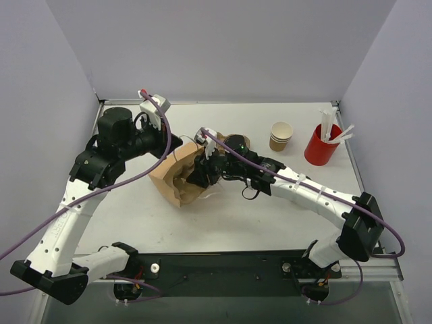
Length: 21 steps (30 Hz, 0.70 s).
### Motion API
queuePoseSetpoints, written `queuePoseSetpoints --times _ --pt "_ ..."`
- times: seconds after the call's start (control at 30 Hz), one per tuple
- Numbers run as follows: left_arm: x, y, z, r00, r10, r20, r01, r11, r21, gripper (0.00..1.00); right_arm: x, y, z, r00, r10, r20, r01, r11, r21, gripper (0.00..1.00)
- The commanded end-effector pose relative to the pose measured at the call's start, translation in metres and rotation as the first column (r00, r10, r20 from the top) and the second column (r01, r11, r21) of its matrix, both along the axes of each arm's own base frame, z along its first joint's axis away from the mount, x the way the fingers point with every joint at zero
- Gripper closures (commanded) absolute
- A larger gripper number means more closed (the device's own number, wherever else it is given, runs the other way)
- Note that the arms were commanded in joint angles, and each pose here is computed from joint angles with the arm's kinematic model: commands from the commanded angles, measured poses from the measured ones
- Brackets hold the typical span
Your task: Pack the takeout coffee
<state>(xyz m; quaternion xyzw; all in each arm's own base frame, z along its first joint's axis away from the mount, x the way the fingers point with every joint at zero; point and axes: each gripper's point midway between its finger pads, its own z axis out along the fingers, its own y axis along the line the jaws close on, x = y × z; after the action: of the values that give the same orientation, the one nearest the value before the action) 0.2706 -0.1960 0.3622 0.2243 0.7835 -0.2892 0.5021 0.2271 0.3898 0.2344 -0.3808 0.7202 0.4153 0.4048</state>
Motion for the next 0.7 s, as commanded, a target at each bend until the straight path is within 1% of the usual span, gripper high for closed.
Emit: queuePoseSetpoints --times 0.0,0.1,0.13,0.2,0.3,0.43,0.53,0.63,0.67 --pt "-0.013 0.0 0.031 0.996 -0.043 0.074 0.046 0.998 -0.044 1.0 0.022 -0.011 0.003 0.993 -0.058 0.103 0.069 0.991 -0.111 0.69" --pt "-0.013 0.0 0.032 0.996 -0.044 0.072 0.047 0.998 -0.05 1.0 0.029 -0.018 0.001 0.987 -0.087 0.133 0.108 0.982 -0.156 0.69" --pt "-0.014 0.001 0.034 0.996 -0.041 0.074 0.045 0.998 -0.054 1.0 0.029 -0.024 -0.003 0.987 -0.098 0.126 0.121 0.975 -0.187 0.69" --pt "-0.014 0.001 0.036 0.996 -0.043 0.078 0.048 0.997 -0.059 1.0 0.032 -0.028 -0.005 0.985 -0.116 0.131 0.141 0.97 -0.199 0.69" --pt "-0.011 0.002 0.032 0.997 -0.04 0.069 0.043 0.998 -0.048 1.0 0.029 -0.03 0.001 0.984 -0.122 0.133 0.143 0.976 -0.165 0.69" --pt "-0.011 0.001 0.034 0.996 -0.049 0.068 0.053 0.997 -0.06 1.0 0.031 -0.033 -0.001 0.982 -0.133 0.135 0.156 0.972 -0.177 0.69" --pt "-0.011 -0.002 0.04 0.997 -0.052 0.06 0.057 0.993 -0.1 1.0 0.035 -0.036 -0.007 0.979 -0.143 0.145 0.174 0.958 -0.227 0.69" --pt "-0.01 -0.01 0.042 0.998 -0.064 0.022 0.067 0.985 -0.16 1.0 0.041 -0.038 -0.007 0.971 -0.148 0.188 0.196 0.943 -0.268 0.69" --pt "-0.009 -0.014 0.047 0.998 -0.065 0.009 0.065 0.978 -0.2 1.0 0.043 -0.038 -0.004 0.967 -0.159 0.198 0.209 0.941 -0.267 0.69"
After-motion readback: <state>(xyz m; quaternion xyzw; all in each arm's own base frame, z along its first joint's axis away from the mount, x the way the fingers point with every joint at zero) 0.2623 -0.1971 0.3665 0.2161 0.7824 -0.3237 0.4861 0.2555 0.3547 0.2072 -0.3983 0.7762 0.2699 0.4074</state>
